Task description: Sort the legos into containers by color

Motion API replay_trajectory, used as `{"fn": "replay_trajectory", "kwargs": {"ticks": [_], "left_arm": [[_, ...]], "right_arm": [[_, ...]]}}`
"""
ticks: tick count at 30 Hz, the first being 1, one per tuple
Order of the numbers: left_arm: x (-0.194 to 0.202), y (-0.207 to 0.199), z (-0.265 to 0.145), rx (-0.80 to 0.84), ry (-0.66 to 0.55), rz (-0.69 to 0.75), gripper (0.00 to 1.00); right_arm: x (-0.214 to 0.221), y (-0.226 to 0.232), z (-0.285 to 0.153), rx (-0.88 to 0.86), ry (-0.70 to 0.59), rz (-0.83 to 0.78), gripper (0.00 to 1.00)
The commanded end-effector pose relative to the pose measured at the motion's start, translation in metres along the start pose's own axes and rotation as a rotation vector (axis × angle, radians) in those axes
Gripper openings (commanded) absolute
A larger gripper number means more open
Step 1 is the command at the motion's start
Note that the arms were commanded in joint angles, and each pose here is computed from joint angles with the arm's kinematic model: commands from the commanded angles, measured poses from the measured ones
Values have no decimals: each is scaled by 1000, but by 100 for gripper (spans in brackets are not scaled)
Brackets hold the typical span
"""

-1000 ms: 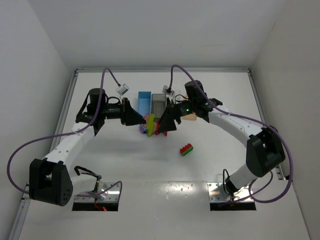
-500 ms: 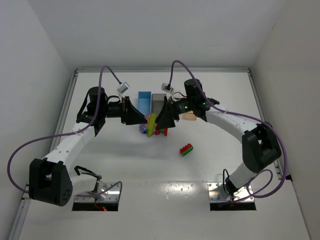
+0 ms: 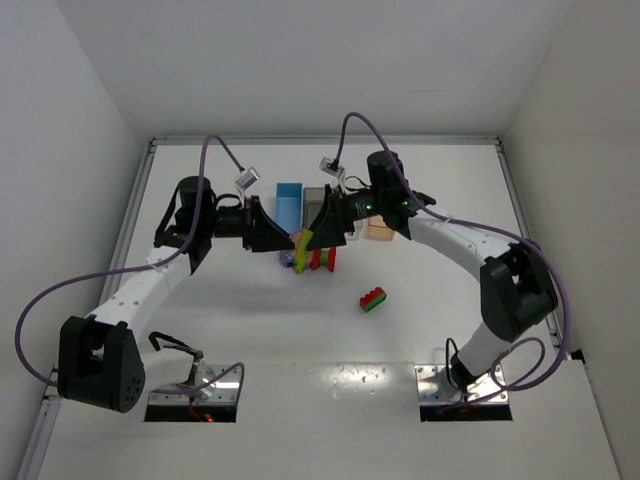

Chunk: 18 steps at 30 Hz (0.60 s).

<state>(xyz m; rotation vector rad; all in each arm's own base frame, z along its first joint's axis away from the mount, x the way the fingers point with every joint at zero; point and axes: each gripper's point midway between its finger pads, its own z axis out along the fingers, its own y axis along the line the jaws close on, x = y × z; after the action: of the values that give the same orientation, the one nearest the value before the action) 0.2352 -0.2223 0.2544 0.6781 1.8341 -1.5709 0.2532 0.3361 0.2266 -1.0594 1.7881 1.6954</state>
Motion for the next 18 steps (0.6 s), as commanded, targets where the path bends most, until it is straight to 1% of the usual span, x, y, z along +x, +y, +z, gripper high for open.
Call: {"fn": "replay_trajectory", "kwargs": {"ticks": [1,4,5,7,8,10,11,13,14,16,17,18], "left_arm": [[0,-8,3,29,1,48,0],[0,-8,3,29,1,48,0],[0,-8,3,29,1,48,0],[-2,-7,3,22,-6,56,0],[-2,-7,3,22,-6,56,0],[-2,-7,3,22,-6,56,0],[-2,-7,3,22,-6,56,0],[-3,-6,3,14,-10,56,0],[-3,-6,3,14,-10,56,0],[-1,-3,3,4,-12,48,0],[-2,-1,3,-8,-18,47,0],[-3,2,4,-20,-24,47,0]], "right_arm": [[-23,9,2,-34,-26,-89,73],[-19,8,6,-40,-18,-81,66],[-19,8,6,-40,-18,-81,66],[-19,8,6,-40,-18,-81,62],[-18,10,8,-48,-12,-82,57],[-18,10,8,-48,-12,-82,51],[-18,10,8,-48,-12,-82,47],[-16,7,9,-47,-9,-74,44],[-15,10,12,-54,-4,-75,38],[-15,10,12,-54,-4,-75,32],[-13,12,15,-61,2,-76,24],[-13,12,15,-61,2,-76,21]]}}
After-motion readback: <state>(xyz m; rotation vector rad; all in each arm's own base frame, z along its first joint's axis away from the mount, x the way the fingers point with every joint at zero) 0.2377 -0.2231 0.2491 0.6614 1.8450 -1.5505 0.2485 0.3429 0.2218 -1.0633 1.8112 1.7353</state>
